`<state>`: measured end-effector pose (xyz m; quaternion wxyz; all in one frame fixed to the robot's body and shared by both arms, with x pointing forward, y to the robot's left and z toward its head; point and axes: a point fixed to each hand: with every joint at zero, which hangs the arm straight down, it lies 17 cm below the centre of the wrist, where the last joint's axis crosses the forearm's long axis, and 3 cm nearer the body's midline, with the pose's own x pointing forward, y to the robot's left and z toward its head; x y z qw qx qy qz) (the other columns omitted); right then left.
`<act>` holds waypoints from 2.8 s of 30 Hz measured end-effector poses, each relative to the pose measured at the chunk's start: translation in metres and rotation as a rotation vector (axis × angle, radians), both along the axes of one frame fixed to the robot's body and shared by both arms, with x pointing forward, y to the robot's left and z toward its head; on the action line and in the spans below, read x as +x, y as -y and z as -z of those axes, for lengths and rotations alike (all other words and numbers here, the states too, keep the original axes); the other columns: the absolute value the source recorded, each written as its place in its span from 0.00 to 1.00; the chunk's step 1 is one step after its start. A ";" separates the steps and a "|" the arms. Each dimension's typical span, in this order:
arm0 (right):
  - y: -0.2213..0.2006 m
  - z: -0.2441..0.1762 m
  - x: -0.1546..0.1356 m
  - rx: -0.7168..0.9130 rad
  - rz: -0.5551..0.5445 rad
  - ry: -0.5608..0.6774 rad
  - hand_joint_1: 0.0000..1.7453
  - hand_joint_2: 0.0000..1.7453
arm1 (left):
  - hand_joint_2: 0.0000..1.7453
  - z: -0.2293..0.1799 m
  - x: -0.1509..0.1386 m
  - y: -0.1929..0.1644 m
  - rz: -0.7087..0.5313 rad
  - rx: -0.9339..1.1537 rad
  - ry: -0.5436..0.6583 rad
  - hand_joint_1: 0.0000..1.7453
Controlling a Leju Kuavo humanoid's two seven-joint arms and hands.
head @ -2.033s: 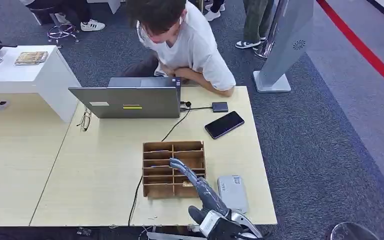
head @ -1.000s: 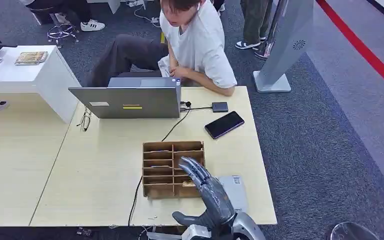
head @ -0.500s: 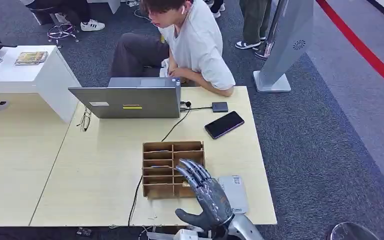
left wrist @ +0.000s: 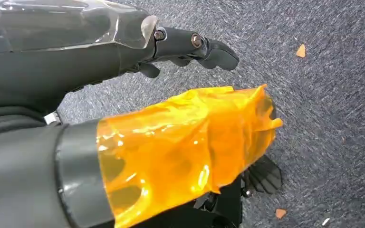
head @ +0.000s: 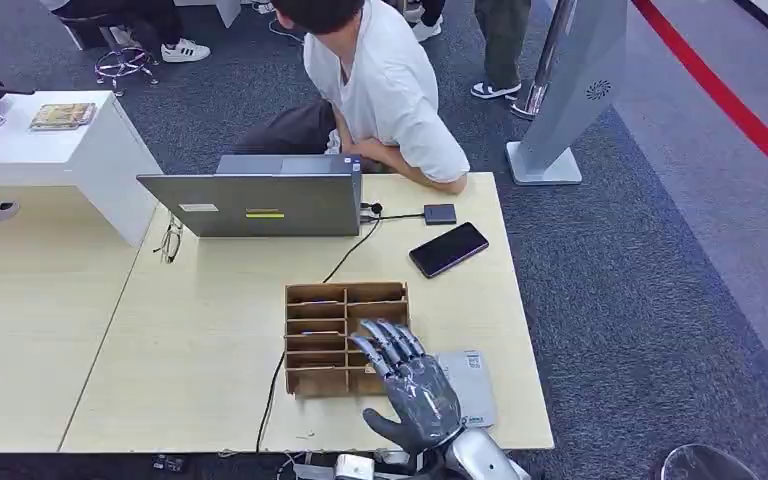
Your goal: Pass the card to the sensor for recognition and then transmit it.
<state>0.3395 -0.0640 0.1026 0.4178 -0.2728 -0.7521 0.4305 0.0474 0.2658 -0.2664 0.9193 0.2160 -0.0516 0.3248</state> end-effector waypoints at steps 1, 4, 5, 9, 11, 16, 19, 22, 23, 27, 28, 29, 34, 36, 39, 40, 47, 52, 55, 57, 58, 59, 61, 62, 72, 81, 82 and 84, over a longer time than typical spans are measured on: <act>0.001 0.002 0.001 -0.008 0.003 -0.001 0.00 1.00 | 0.00 0.000 0.000 0.000 0.003 0.000 -0.001 0.00; 0.005 0.009 0.007 -0.035 0.008 -0.002 0.00 1.00 | 0.00 0.000 0.001 0.000 0.009 0.000 0.000 0.00; 0.007 0.010 0.008 -0.042 0.009 -0.001 0.00 1.00 | 0.00 0.000 0.001 0.000 0.010 0.000 0.000 0.00; 0.012 0.016 0.011 -0.057 0.024 -0.008 0.00 1.00 | 0.00 0.000 0.001 0.000 0.014 0.000 0.001 0.00; 0.015 0.018 0.012 -0.069 0.034 -0.007 0.00 1.00 | 0.00 0.000 0.001 0.000 0.014 -0.001 0.000 0.00; 0.022 0.020 0.015 -0.077 0.057 -0.006 0.00 1.00 | 0.00 0.000 0.001 0.000 0.014 -0.001 0.000 0.00; 0.027 0.019 0.018 -0.082 0.071 0.001 0.00 1.00 | 0.00 0.000 0.002 0.000 0.014 -0.001 0.000 0.00; 0.030 0.020 0.018 -0.085 0.078 0.002 0.00 1.00 | 0.00 0.000 0.002 0.000 0.014 -0.001 0.001 0.00; 0.031 0.020 0.018 -0.085 0.081 0.001 0.01 1.00 | 0.00 0.000 0.002 0.000 0.014 -0.001 0.001 0.00; 0.036 0.022 0.020 -0.082 0.093 -0.005 0.03 1.00 | 0.00 0.000 0.002 0.000 0.014 -0.001 0.002 0.00; 0.036 0.022 0.020 -0.083 0.095 -0.006 0.03 1.00 | 0.00 0.000 0.002 0.000 0.014 -0.001 0.002 0.00; 0.036 0.022 0.019 -0.082 0.095 -0.007 0.04 1.00 | 0.00 0.000 0.002 0.000 0.014 -0.001 0.002 0.00; 0.037 0.024 0.019 -0.081 0.097 -0.012 0.16 1.00 | 0.00 0.000 0.003 0.000 0.014 0.000 0.003 0.00; 0.038 0.024 0.019 -0.078 0.100 -0.015 0.17 1.00 | 0.00 0.000 0.003 0.001 0.015 -0.001 0.003 0.00; 0.039 0.024 0.019 -0.073 0.102 -0.019 0.21 1.00 | 0.00 0.000 0.003 0.001 0.015 -0.001 0.003 0.00; 0.039 0.025 0.019 -0.073 0.102 -0.020 0.21 1.00 | 0.00 0.000 0.003 0.001 0.015 -0.001 0.003 0.00; 0.038 0.025 0.019 -0.073 0.100 -0.020 0.21 1.00 | 0.00 0.000 0.003 0.001 0.015 -0.001 0.004 0.00; 0.038 0.025 0.018 -0.072 0.099 -0.021 0.21 1.00 | 0.00 0.000 0.003 0.001 0.015 -0.001 0.004 0.00; 0.038 0.027 0.017 -0.072 0.099 -0.025 0.20 1.00 | 0.00 0.000 0.003 0.001 0.015 -0.001 0.005 0.00; 0.038 0.027 0.016 -0.072 0.099 -0.027 0.19 1.00 | 0.00 0.000 0.003 0.001 0.015 -0.001 0.005 0.00; 0.038 0.027 0.016 -0.072 0.099 -0.027 0.20 1.00 | 0.00 0.000 0.003 0.001 0.015 -0.001 0.005 0.00; 0.038 0.027 0.016 -0.072 0.099 -0.027 0.19 1.00 | 0.00 0.000 0.003 0.001 0.015 -0.001 0.005 0.00; 0.038 0.027 0.016 -0.072 0.099 -0.027 0.18 1.00 | 0.00 0.000 0.003 0.001 0.015 -0.001 0.005 0.00; 0.038 0.028 0.016 -0.073 0.099 -0.028 0.18 1.00 | 0.00 0.000 0.003 0.001 0.015 -0.001 0.005 0.00; 0.038 0.027 0.016 -0.073 0.099 -0.028 0.22 1.00 | 0.00 0.000 0.003 0.001 0.015 -0.001 0.005 0.00; 0.038 0.030 0.016 -0.076 0.098 -0.032 0.21 1.00 | 0.00 0.000 0.004 0.001 0.015 -0.001 0.006 0.00; 0.039 0.030 0.016 -0.077 0.098 -0.033 0.21 1.00 | 0.00 0.000 0.004 0.001 0.015 -0.001 0.006 0.00; 0.039 0.031 0.016 -0.078 0.098 -0.035 0.21 1.00 | 0.00 0.000 0.004 0.001 0.015 -0.001 0.006 0.00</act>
